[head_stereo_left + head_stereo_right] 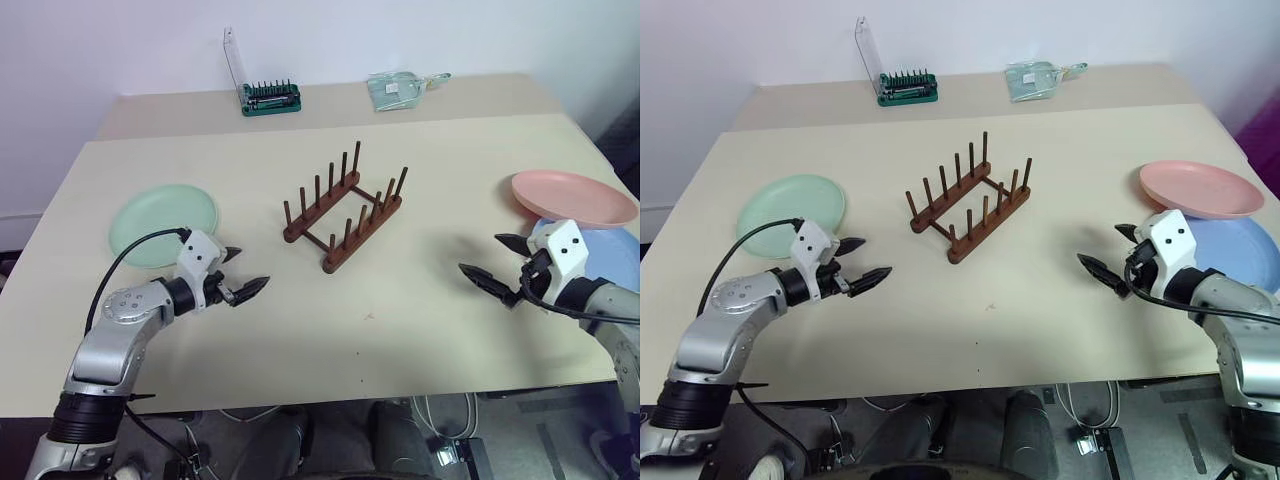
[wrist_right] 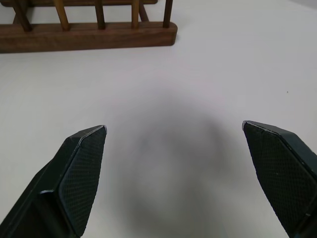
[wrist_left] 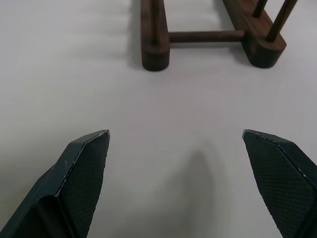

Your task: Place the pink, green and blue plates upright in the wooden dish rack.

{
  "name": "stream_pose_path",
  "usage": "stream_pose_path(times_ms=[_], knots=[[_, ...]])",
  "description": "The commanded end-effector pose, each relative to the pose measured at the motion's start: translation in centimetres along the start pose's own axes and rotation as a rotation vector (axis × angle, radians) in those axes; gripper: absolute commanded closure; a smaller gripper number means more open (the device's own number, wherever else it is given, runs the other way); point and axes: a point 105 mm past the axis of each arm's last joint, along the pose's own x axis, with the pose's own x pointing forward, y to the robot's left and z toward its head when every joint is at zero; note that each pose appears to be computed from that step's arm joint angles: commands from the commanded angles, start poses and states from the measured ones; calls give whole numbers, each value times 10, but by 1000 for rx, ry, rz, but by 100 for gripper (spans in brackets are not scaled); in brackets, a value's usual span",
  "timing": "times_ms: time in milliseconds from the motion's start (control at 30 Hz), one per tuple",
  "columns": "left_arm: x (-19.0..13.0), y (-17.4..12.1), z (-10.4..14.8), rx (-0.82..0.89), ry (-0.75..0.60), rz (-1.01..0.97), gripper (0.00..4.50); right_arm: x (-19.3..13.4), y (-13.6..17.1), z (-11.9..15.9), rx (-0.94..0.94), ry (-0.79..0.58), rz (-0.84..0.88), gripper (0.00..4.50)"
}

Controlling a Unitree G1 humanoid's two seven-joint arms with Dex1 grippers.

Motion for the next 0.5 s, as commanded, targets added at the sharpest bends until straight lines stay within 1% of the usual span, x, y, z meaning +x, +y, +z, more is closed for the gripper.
stream_pose_path(times_ms=[33,133,233,333,400,433,500], knots=[[0,-4,8,26,-27,-1,9,4,-3,21,-37,-71,-9,0],[0,-6,7,23,-31,2,9,9,-3,22,-50,-73,-2,0],[2,-14,8,15,-39,-24,9,12,-1,26,-52,-88,6,0],[5,-39,10,-27,-52,-140,9,15,7,29,-60,-98,24,0],[10,-57,10,-23,-49,-210,9,18,14,30,-60,-104,37,0],[17,-66,11,-5,-50,-228,9,18,15,30,-59,-107,39,0],[24,-71,8,22,-43,-224,9,21,22,31,-55,-114,47,0]])
